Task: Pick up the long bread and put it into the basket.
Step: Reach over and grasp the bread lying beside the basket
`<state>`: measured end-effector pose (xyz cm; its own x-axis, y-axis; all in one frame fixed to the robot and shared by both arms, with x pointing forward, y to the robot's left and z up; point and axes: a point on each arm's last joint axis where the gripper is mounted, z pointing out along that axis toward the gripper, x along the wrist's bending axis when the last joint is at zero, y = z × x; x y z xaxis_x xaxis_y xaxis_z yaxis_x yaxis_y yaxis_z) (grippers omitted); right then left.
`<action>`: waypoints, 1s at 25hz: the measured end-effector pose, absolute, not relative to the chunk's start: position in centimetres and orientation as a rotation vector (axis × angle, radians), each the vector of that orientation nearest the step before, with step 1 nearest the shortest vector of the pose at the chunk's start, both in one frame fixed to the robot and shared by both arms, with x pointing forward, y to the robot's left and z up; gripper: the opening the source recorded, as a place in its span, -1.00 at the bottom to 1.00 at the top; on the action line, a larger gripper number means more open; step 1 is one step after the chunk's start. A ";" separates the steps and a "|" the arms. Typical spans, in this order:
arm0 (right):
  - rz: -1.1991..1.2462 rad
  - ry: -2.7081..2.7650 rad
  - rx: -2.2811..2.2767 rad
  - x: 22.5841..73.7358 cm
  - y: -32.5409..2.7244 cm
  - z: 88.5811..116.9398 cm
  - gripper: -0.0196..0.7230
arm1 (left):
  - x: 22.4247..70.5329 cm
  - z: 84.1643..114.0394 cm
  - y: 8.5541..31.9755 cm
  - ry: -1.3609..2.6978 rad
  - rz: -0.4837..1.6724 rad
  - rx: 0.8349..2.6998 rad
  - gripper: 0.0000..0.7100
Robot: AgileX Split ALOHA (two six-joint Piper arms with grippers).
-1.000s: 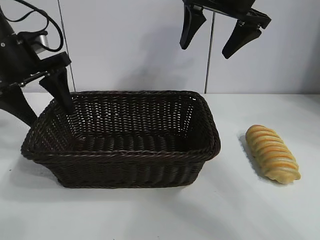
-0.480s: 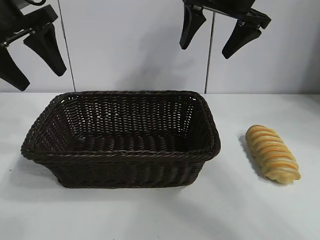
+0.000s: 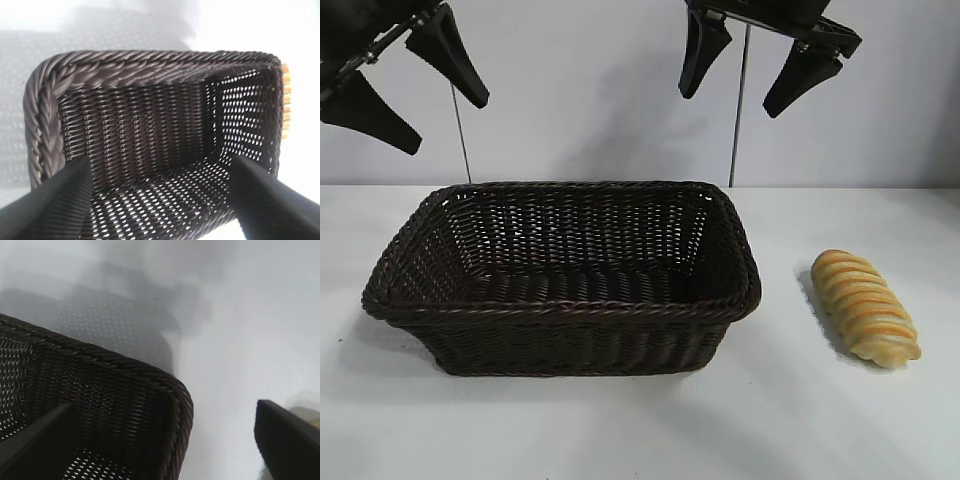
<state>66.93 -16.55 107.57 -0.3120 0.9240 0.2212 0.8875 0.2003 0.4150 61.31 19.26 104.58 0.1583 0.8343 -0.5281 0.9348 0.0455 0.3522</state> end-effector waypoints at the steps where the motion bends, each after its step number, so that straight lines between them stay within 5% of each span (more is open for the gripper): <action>1: 0.734 2.374 1.795 66.9 -16.6 107.6 0.89 | 61.3 104.6 19.0 1.678 -0.192 1.797 0.55; 25: 0.712 2.390 1.802 66.8 -16.6 107.5 0.89 | 61.0 103.1 18.6 1.755 -0.208 1.741 0.55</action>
